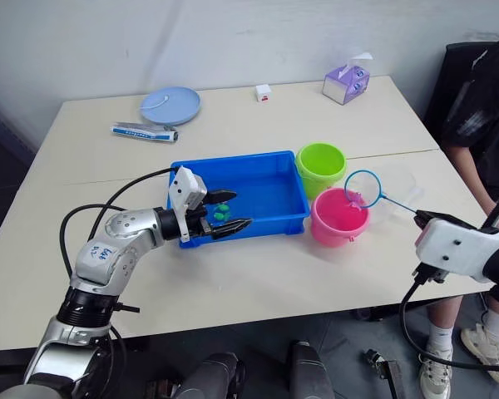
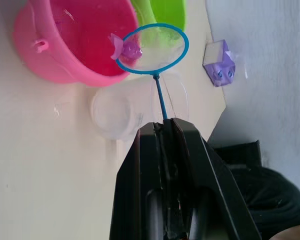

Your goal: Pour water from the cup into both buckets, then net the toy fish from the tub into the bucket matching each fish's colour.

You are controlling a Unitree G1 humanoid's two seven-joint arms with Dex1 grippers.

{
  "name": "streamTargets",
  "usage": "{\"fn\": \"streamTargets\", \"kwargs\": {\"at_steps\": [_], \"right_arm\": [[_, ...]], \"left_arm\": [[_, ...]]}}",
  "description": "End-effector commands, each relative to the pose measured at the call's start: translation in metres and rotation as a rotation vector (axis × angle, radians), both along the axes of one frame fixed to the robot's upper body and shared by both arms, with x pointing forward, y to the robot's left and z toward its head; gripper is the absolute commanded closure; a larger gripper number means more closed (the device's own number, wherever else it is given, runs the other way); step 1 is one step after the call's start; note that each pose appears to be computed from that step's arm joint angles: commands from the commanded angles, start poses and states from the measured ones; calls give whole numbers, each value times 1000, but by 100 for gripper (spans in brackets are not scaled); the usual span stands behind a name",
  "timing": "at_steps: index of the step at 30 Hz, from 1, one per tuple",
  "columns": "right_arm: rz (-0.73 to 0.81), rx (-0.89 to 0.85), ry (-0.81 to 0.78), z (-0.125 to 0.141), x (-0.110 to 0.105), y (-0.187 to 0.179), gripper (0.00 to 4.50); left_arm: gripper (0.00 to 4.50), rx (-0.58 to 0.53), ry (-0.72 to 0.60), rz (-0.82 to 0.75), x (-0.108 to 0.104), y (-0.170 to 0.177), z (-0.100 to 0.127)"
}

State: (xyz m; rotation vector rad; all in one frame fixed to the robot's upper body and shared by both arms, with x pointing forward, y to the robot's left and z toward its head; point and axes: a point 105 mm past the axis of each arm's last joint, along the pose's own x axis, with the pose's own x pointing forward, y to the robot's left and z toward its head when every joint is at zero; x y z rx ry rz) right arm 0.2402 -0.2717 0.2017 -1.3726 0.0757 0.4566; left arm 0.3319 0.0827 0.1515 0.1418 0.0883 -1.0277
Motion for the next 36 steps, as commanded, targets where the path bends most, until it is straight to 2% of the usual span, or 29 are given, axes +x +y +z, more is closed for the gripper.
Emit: {"fn": "streamTargets", "kwargs": {"at_steps": [1,5,13,24,28,31,34,36], "right_arm": [[34,-90,-32,0,0,-2,374],[63,-140,-66,3,2,-3,374],[136,-198,-190,27,9,11,374],[247,-338,-206,19,2,23,374],[231,-356,-252,30,5,19,374],[257,-386,-226,21,3,21,374],[233,-351,-271,33,7,19,374],[231,-342,-262,32,8,19,374]], "left_arm": [[20,6,-29,19,-4,2,2],[20,15,-17,35,-4,5,-5],[20,21,-7,67,-1,11,-12],[20,13,-2,72,-2,10,-13],[20,12,-4,71,-2,10,-12],[20,13,-3,68,-3,9,-13],[20,12,-1,73,-3,11,-13],[20,12,1,74,-3,11,-14]]}}
